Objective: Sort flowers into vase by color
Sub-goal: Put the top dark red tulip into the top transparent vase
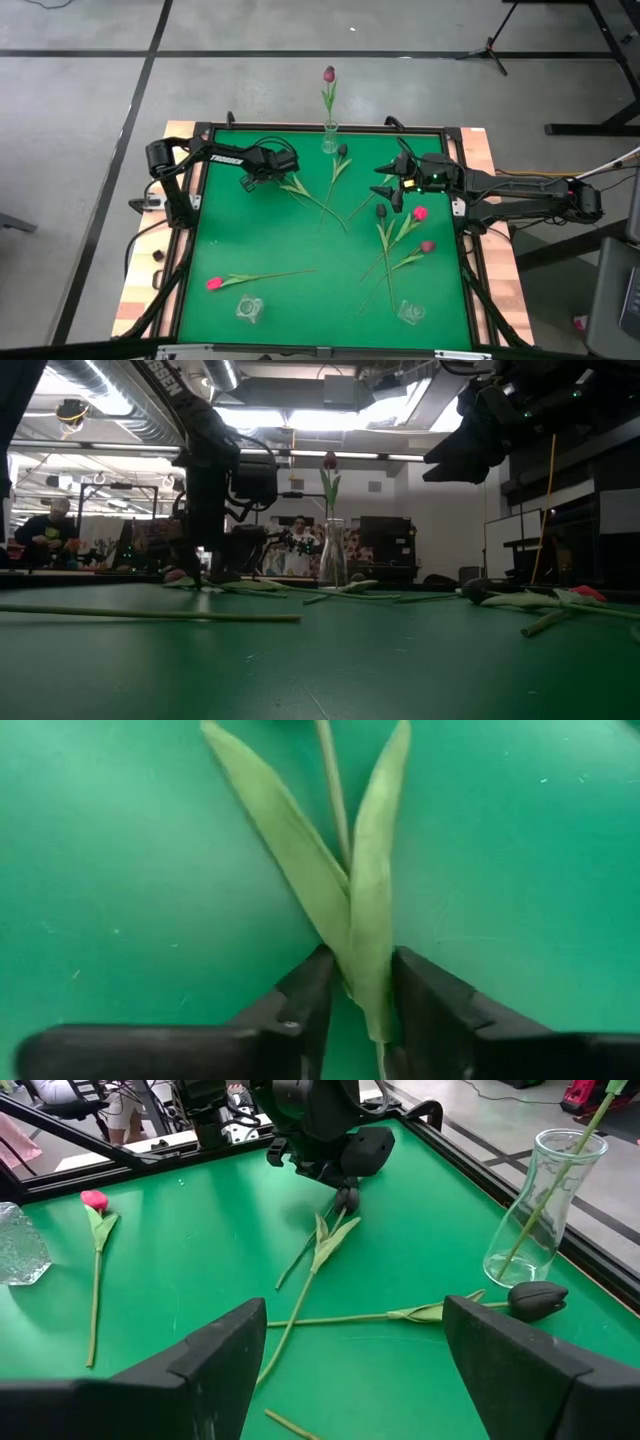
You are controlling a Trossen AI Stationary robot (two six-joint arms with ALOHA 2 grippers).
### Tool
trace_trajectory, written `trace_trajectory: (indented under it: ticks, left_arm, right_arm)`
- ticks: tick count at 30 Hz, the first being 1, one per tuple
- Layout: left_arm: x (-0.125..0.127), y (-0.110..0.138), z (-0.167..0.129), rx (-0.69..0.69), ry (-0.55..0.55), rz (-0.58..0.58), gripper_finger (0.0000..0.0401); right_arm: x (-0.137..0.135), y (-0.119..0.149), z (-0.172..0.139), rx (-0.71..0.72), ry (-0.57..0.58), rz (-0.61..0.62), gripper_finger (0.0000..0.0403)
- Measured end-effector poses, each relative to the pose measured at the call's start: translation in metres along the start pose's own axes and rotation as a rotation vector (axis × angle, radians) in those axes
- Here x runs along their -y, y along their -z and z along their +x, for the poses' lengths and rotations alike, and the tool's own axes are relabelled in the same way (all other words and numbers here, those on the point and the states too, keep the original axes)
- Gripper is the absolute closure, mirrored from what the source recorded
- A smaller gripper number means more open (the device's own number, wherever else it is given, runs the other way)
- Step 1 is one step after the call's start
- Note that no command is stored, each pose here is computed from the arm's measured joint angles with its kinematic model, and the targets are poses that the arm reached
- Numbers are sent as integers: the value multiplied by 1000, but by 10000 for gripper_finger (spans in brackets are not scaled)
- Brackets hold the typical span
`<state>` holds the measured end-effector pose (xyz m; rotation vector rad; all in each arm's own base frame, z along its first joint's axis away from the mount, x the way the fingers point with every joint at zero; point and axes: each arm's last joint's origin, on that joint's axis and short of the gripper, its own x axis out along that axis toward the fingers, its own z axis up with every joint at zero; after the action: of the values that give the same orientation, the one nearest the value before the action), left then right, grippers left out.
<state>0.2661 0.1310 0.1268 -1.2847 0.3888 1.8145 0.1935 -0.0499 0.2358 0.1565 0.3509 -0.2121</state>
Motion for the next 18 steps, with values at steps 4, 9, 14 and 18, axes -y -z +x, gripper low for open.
trace_trajectory:
  ticks: [4, 9, 14, 18]
  left_arm:
    - [0, 0, 0, 1, -3, 1, 362]
    - [0, 1, -1, 1, 2, 6, 393]
    - [-1, 3, -2, 3, 6, 15, 389]
    - [-1, 4, -7, -10, 22, 52, 391]
  right_arm:
    - [0, 0, 0, 0, 1, 0, 100]
    - [0, 0, 0, 0, 0, 1, 100]
    - [0, 0, 0, 0, 0, 1, 100]
    - [0, 0, 0, -1, 0, 1, 100]
